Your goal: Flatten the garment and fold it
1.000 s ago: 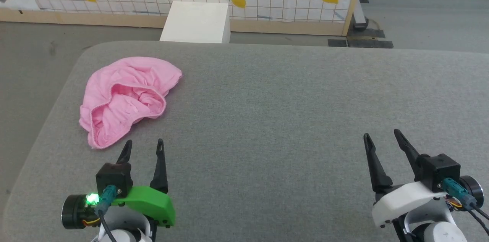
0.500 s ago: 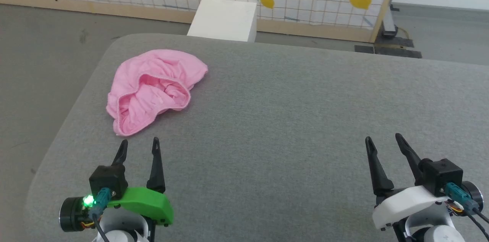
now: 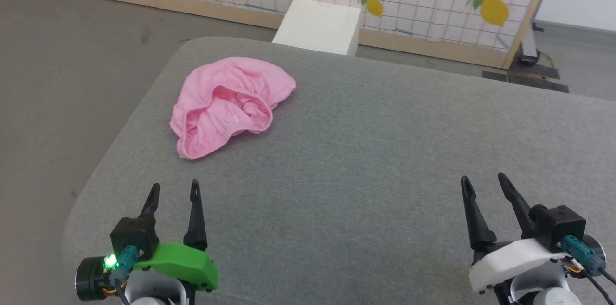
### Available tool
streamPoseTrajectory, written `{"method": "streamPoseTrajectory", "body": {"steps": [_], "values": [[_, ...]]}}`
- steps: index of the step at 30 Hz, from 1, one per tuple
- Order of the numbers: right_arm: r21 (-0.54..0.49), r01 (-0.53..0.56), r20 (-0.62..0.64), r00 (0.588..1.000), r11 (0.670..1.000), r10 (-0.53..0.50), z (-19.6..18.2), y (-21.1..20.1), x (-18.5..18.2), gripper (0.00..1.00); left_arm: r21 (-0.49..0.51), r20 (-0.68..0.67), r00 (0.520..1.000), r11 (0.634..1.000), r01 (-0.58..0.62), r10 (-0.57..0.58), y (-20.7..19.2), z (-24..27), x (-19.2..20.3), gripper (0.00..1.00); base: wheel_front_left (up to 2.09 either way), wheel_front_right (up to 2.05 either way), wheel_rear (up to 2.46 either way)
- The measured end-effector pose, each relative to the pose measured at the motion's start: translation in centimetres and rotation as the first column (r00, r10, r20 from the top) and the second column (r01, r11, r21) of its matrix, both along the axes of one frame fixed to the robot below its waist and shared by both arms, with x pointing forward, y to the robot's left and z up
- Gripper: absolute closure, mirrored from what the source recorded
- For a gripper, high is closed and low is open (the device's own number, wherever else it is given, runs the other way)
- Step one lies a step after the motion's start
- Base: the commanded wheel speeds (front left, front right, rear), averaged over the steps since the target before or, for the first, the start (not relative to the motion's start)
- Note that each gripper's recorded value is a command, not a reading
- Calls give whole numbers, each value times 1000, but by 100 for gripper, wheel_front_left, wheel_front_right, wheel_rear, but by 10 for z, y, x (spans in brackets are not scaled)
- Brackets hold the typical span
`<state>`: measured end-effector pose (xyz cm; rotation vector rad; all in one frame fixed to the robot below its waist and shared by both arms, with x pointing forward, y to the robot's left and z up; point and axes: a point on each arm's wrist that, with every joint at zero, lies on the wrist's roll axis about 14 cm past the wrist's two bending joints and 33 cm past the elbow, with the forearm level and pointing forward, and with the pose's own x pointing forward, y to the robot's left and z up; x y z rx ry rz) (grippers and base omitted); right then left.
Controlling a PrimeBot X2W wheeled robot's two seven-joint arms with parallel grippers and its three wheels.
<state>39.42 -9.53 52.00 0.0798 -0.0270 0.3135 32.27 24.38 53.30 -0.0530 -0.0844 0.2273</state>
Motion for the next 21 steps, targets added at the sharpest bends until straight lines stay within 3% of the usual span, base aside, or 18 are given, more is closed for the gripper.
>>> {"method": "streamPoseTrajectory", "body": {"steps": [21], "values": [[33, -104, -6, 994, 994, 105, -6, 38, 4, 0, -29, 18, 991, 991, -130, 131, 33, -6, -37, 0, 0, 0, 0]]}}
